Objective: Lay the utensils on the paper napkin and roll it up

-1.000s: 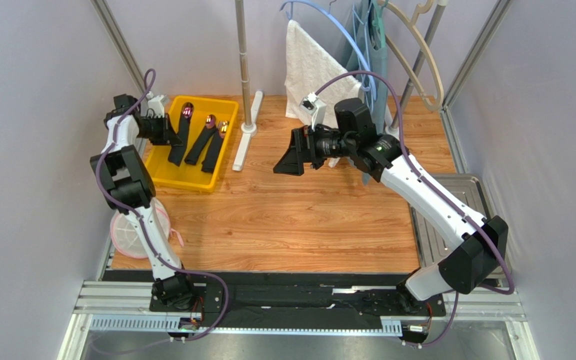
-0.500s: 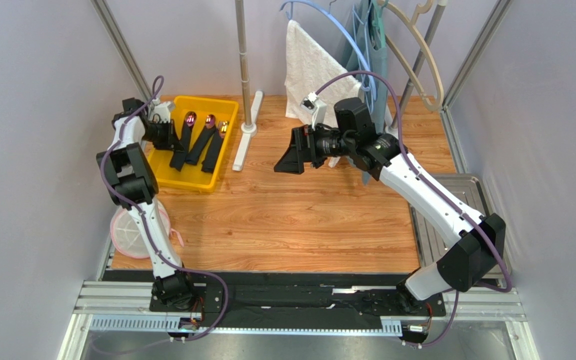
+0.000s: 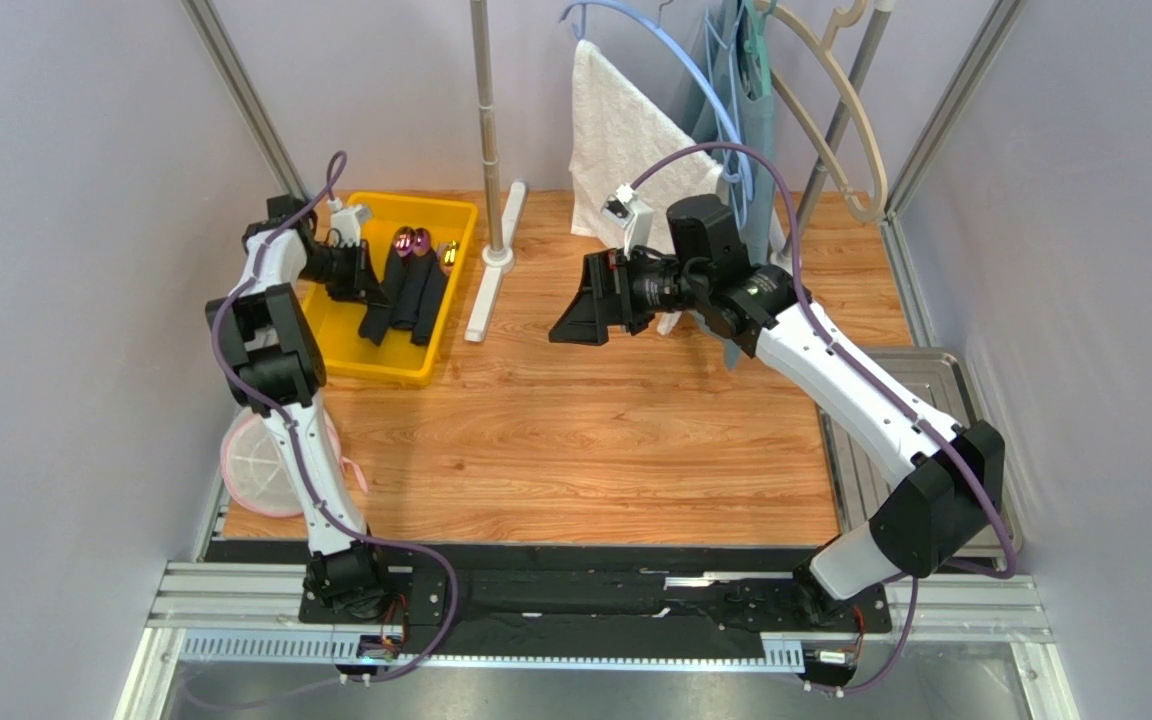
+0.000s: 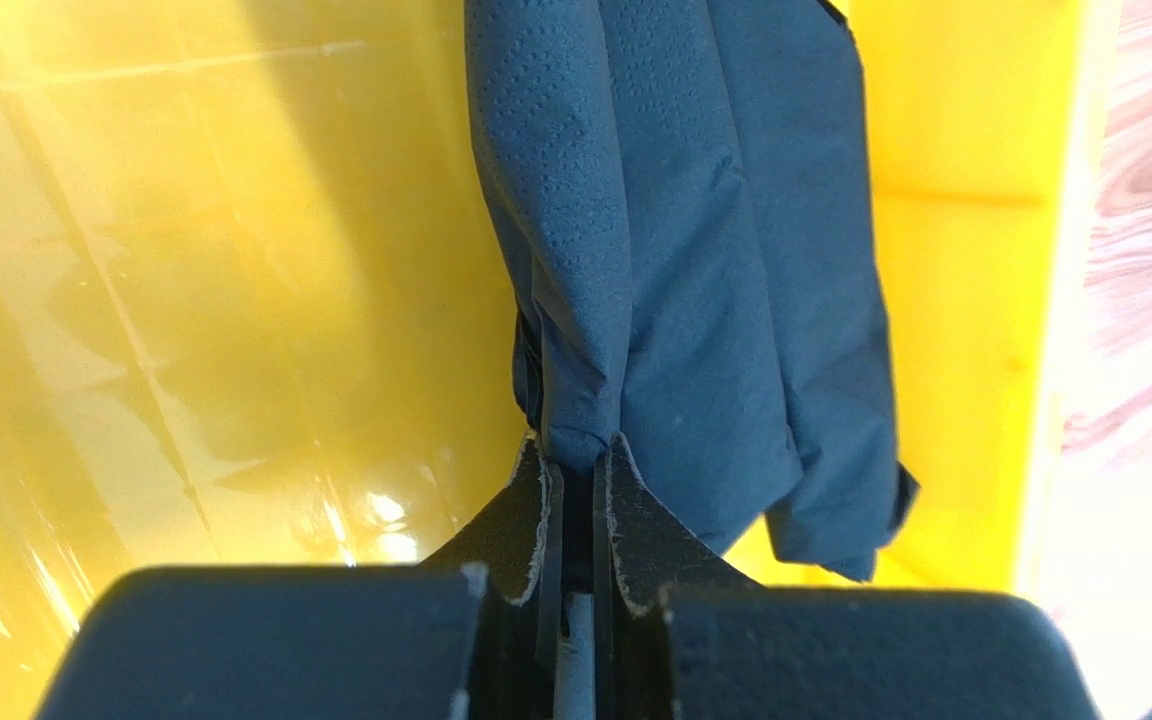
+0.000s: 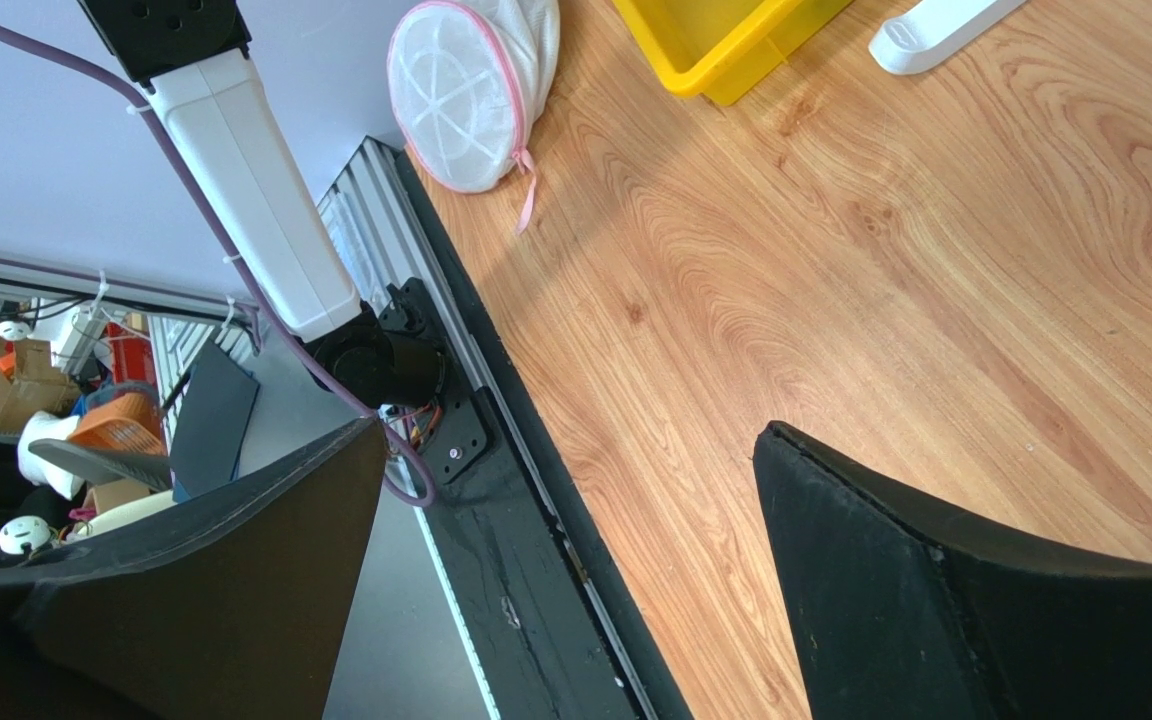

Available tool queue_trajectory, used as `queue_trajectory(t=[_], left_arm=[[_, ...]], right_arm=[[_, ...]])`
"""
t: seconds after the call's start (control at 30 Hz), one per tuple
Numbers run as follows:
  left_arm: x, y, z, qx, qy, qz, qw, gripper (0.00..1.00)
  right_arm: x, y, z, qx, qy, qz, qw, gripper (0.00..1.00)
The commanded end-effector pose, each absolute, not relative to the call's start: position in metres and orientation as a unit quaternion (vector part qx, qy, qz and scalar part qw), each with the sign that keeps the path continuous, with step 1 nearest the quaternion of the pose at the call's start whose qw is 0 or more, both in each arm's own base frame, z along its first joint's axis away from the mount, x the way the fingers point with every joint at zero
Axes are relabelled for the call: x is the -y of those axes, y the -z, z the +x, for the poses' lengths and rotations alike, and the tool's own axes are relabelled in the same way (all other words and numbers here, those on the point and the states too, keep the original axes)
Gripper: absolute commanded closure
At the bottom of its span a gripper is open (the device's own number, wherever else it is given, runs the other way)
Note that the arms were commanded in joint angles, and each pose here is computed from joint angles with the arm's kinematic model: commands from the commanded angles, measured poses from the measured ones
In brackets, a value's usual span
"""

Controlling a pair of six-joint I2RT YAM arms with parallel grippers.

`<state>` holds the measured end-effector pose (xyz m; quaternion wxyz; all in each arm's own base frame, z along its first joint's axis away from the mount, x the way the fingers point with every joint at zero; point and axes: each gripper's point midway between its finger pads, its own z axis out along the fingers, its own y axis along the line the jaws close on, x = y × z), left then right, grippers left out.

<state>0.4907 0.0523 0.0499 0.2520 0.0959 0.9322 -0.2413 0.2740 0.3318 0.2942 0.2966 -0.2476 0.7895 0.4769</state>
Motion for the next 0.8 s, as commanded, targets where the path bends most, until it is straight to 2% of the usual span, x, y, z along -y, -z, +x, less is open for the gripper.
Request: queue_trajectory(t=[0.0,0.2,0.77], left_arm=[[-0.053,-0.087,0.498,-0.913,0.293,0.056,0.277,1.0],[-0.05,-0.084,0.499,-0.912,0.311,0.04,0.267,1.0],[-0.063,-0.046,0.498,-0.935,0.286,0.003,0.209,1.0]], right_arm=[[-0.334,-0.305,0.276,-0.776,-0.488,-0.252,0.308,0.02],[-0.334,-0.301,0.275,-0.779,-0.489,-0.25,0.303,0.02],[-0.336,-0.299,0.278,-0.781,-0.489,-0.248,0.298,0.02]])
